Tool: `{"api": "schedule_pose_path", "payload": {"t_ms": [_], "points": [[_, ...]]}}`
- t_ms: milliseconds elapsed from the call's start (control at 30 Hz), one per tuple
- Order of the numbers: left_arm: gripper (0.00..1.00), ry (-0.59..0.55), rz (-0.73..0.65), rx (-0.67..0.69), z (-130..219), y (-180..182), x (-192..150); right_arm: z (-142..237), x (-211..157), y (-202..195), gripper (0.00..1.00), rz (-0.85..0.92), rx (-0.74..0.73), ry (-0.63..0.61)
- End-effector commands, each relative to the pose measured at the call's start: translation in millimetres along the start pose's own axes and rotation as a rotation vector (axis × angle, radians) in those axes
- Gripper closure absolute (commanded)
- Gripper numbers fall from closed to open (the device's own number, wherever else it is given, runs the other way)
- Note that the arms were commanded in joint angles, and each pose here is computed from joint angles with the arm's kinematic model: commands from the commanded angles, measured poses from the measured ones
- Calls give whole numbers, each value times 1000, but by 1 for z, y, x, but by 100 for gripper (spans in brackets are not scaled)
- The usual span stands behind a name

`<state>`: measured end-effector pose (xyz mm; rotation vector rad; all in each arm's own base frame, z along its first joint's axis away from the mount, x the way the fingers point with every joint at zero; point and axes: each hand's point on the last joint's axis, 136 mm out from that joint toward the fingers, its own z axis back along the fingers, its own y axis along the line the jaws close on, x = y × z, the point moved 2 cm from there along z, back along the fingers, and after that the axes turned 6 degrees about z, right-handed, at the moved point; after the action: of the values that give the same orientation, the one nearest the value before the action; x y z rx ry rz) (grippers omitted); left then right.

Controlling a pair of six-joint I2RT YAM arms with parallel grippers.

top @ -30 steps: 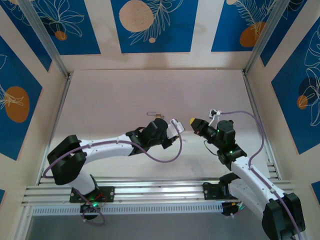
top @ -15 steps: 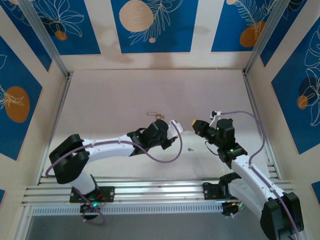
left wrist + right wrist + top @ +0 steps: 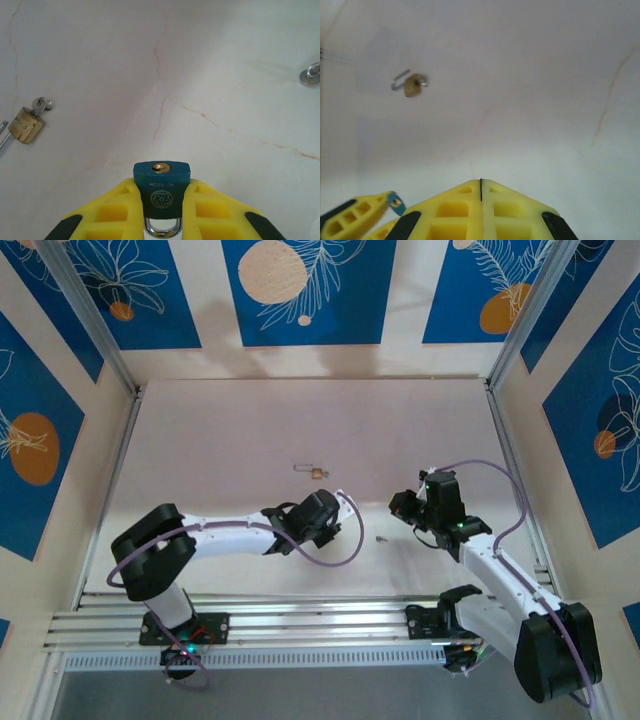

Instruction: Unlock with the key

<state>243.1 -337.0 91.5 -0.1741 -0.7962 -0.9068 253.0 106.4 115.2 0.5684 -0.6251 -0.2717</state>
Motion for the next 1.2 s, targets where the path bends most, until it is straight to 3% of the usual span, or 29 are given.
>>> {"api": "schedule_pose_path", "payload": {"t_ms": [0, 433, 567, 867, 1167], "points": [[84, 35, 21, 43, -2, 9, -10, 4, 0, -4, 99, 36, -43, 22], [84, 94, 25, 61, -10, 9, -23, -20, -35, -5, 94, 170, -145, 253], [84, 126, 22, 66, -15, 9, -30, -24, -47, -5, 88, 211, -200, 308], [82, 186, 11, -1, -21, -2, -39, -27, -64, -17, 77, 220, -252, 415], [79, 281, -13, -81, -27, -12, -47, -34, -77, -11, 77, 236, -230, 486]]}}
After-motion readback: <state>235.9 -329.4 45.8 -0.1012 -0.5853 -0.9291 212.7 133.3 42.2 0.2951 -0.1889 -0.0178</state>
